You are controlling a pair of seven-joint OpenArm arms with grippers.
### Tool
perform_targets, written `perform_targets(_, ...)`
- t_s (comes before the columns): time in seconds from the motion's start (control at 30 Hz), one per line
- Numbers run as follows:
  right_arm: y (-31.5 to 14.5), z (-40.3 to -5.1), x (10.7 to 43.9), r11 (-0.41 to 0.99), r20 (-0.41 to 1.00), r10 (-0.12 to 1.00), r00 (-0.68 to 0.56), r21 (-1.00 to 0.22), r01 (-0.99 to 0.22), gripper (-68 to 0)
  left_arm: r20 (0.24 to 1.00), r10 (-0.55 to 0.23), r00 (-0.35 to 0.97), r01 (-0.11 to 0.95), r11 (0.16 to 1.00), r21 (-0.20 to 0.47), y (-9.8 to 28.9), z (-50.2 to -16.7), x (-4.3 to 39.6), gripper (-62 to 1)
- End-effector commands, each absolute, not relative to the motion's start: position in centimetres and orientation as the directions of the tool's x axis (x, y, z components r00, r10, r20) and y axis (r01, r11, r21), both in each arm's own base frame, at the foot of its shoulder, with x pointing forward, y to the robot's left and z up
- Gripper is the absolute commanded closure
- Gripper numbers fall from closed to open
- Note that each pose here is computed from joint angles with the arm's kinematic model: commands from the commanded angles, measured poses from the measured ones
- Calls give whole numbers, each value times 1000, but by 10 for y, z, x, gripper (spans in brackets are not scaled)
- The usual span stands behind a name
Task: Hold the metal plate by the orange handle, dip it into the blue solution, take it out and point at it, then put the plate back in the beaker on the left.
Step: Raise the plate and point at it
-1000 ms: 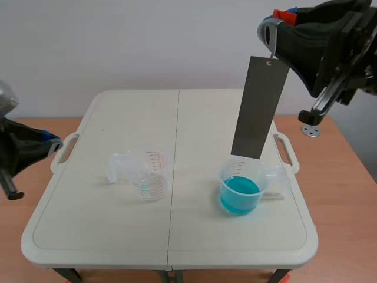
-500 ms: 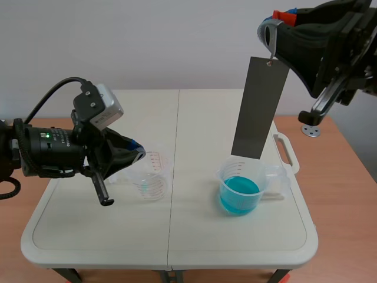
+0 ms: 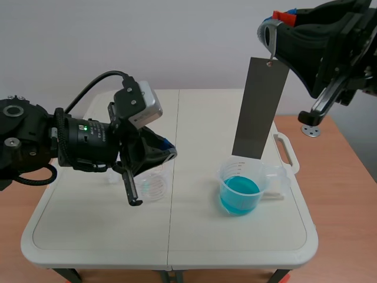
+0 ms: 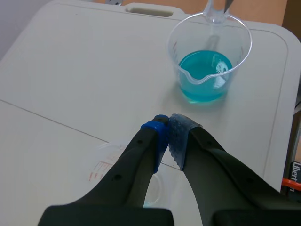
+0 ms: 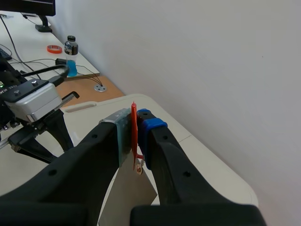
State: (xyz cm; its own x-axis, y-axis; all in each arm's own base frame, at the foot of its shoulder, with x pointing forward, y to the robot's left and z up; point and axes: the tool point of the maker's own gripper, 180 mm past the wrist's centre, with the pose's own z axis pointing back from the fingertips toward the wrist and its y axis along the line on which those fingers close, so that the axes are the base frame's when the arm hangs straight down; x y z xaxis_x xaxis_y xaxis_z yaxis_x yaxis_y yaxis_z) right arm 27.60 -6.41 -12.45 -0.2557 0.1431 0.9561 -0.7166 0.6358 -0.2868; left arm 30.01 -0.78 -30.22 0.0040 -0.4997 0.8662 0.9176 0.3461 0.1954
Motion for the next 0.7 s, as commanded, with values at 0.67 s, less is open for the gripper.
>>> perform_targets(0.67,-63,-111,274,632,947,129,-293,-307,-712,-13,882,-472,-13,916,349,200,-17,-292,304,-16)
